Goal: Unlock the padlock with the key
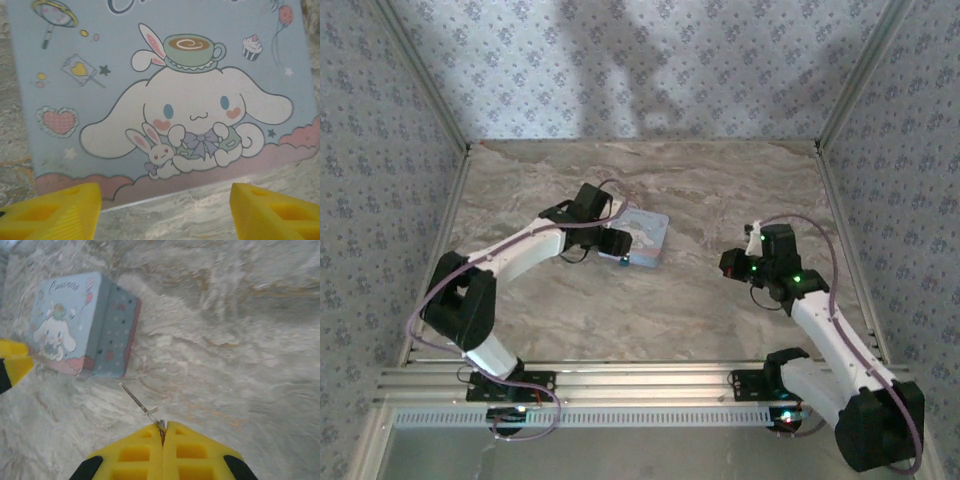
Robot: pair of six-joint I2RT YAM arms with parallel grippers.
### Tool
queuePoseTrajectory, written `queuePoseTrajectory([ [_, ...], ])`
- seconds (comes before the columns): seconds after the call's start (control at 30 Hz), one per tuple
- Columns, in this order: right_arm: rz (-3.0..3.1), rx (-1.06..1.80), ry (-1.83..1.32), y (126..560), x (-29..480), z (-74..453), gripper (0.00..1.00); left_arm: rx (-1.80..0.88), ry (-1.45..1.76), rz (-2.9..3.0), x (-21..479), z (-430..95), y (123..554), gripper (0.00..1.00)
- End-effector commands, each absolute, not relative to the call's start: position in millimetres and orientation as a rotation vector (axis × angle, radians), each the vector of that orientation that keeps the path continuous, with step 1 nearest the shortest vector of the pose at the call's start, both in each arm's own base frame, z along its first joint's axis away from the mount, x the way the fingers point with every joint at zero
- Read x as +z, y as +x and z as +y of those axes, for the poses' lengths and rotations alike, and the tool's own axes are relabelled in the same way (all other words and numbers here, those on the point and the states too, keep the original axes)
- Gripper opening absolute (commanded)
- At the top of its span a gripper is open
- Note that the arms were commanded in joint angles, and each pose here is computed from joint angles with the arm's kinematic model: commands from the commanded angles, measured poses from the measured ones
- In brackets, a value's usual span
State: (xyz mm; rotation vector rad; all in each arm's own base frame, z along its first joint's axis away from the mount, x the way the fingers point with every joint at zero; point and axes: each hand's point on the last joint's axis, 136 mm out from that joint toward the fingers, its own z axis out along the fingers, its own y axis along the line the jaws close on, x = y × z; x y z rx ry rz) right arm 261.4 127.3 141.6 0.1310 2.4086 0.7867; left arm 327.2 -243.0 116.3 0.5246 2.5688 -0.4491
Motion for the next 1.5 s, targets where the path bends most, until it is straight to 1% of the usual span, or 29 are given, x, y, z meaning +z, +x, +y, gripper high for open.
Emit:
queuePoseTrajectory([
  [0.0,2.334,0.893,-0.048,270.9,167.1,161.0,0.0,-0.503,0.51,2.459,148.5,-240.5,323.8,0.72],
  [0.17,2.29,1.039,-0.209,282.5,177.7,211.8,0.0,-0.565,0.443,2.348,163.7,-226.6,309.6,0.76],
  [0.23,2.284,1.079,-0.253,288.7,177.3,229.6,0.0,-0.59,0.419,2.306,164.3,-220.6,301.9,0.79],
  [0.33,2.29,1.109,-0.314,301.2,173.6,252.1,0.0,-0.647,0.385,2.251,161.3,-213.2,290.4,0.81],
  [0.53,2.33,1.108,-0.373,327.3,154.1,280.0,0.0,-0.699,0.312,2.224,140.6,-202.2,274.9,0.88],
  [0.7,2.385,1.108,-0.4,345.1,132.2,297.2,0.0,-0.776,0.29,2.276,120.3,-207.6,269.6,0.88],
  [0.97,2.482,1.057,-0.402,356.3,100.5,304.6,0.0,-0.871,0.286,2.349,91.6,-221.4,275.4,0.84],
  [1.07,2.531,1.016,-0.386,352.7,88.5,300.7,0.0,-0.885,0.282,2.368,81.9,-225.6,278.7,0.82],
  [1.23,2.63,0.975,-0.352,340.4,66.9,296.2,0.0,-0.915,0.292,2.389,69.3,-233.9,283.7,0.74],
  [1.47,2.669,0.949,-0.351,327.3,55.5,299.0,0.0,-0.919,0.322,2.356,63.7,-243.2,293.0,0.69],
])
